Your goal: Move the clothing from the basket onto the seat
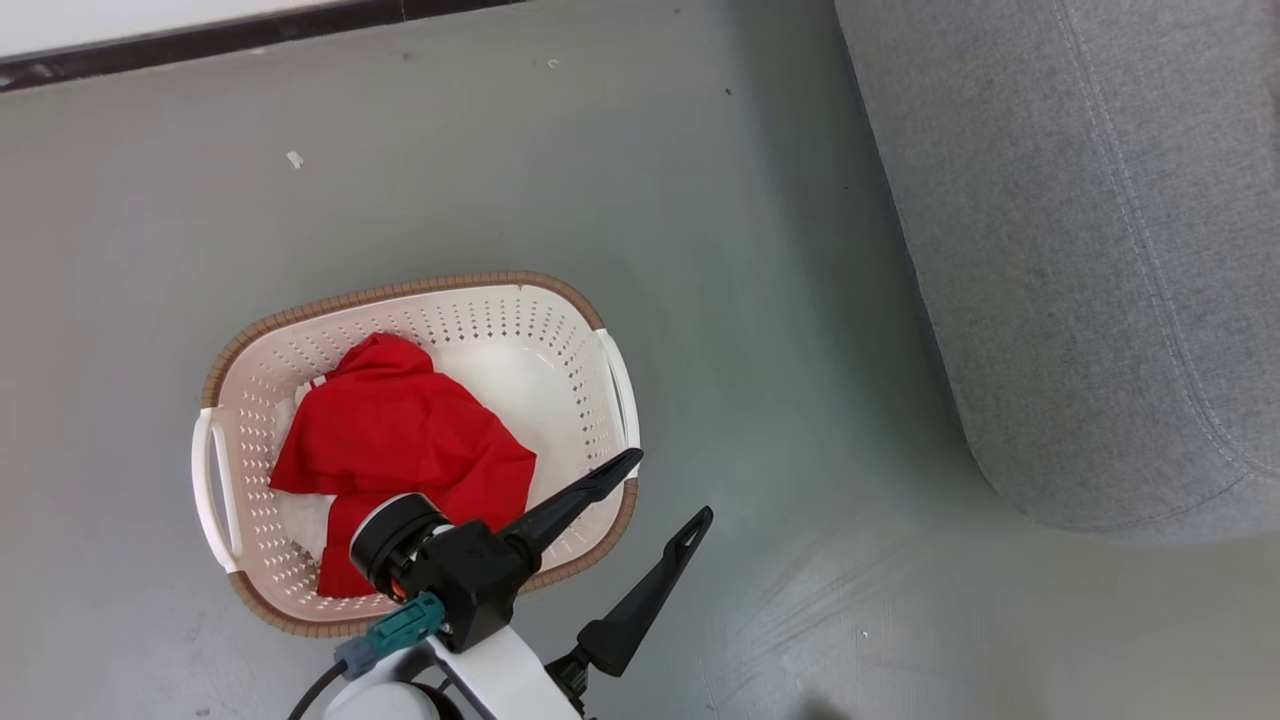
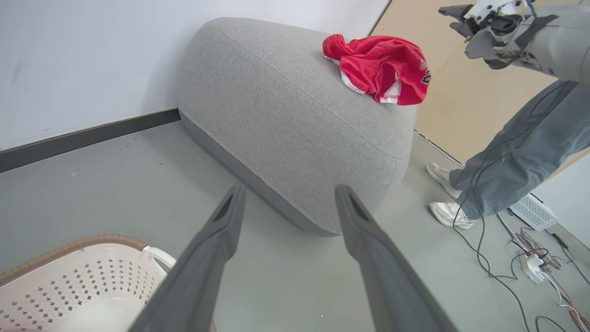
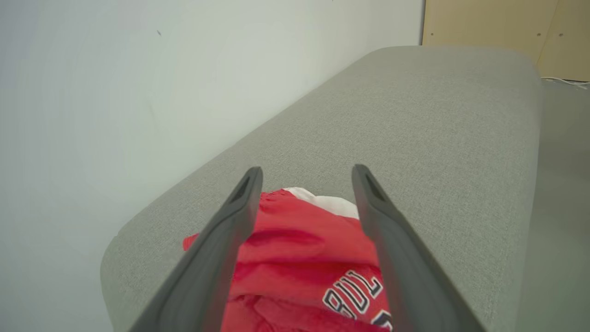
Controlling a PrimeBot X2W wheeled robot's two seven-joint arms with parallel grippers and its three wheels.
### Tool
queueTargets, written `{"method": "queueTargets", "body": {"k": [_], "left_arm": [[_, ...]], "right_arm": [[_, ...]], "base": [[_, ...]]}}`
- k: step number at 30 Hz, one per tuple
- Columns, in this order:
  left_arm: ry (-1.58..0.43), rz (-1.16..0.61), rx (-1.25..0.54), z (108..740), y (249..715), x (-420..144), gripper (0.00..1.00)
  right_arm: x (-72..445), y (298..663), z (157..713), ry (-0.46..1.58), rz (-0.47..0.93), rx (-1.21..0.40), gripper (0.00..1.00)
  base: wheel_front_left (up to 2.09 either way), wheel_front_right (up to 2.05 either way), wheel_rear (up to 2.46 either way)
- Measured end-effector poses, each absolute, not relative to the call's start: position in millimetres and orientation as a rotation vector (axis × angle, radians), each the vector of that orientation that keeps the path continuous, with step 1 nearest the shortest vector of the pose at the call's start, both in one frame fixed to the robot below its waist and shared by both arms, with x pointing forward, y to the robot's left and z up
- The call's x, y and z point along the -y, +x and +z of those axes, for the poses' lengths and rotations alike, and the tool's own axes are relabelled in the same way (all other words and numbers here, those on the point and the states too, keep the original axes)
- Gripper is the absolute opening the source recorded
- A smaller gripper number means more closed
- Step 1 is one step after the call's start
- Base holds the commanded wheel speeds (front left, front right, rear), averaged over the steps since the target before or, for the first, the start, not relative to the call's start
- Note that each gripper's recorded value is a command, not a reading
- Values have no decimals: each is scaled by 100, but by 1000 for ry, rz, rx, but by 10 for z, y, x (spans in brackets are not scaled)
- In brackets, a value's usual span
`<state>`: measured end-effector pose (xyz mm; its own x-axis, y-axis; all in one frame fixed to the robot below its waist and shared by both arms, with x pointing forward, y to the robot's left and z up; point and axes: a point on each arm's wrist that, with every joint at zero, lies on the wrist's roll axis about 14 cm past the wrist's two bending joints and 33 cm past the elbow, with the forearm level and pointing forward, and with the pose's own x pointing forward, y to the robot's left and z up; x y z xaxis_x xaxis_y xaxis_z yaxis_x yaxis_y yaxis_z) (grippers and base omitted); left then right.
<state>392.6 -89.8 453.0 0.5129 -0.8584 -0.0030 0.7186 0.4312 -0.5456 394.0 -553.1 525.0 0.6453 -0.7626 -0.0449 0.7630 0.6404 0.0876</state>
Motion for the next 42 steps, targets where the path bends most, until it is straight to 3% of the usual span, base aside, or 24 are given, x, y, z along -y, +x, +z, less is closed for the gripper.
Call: {"method": "queueTargets", "body": {"k": [18, 28, 42], "left_arm": [[-511, -957, -200, 4783, 3986, 832, 100], [-461, -791, -143, 4798, 4126, 505, 100], [-406, -485, -114, 4771, 4126, -213, 100]], "right_arm": [[4494, 4052, 4880, 121, -596, -3, 100], [3588, 4313, 4953, 137, -337, 35, 100], [2335, 4298, 4889, 206, -21, 15, 100]], "base": [[0, 0, 0], [0, 0, 0], [0, 0, 0]]}}
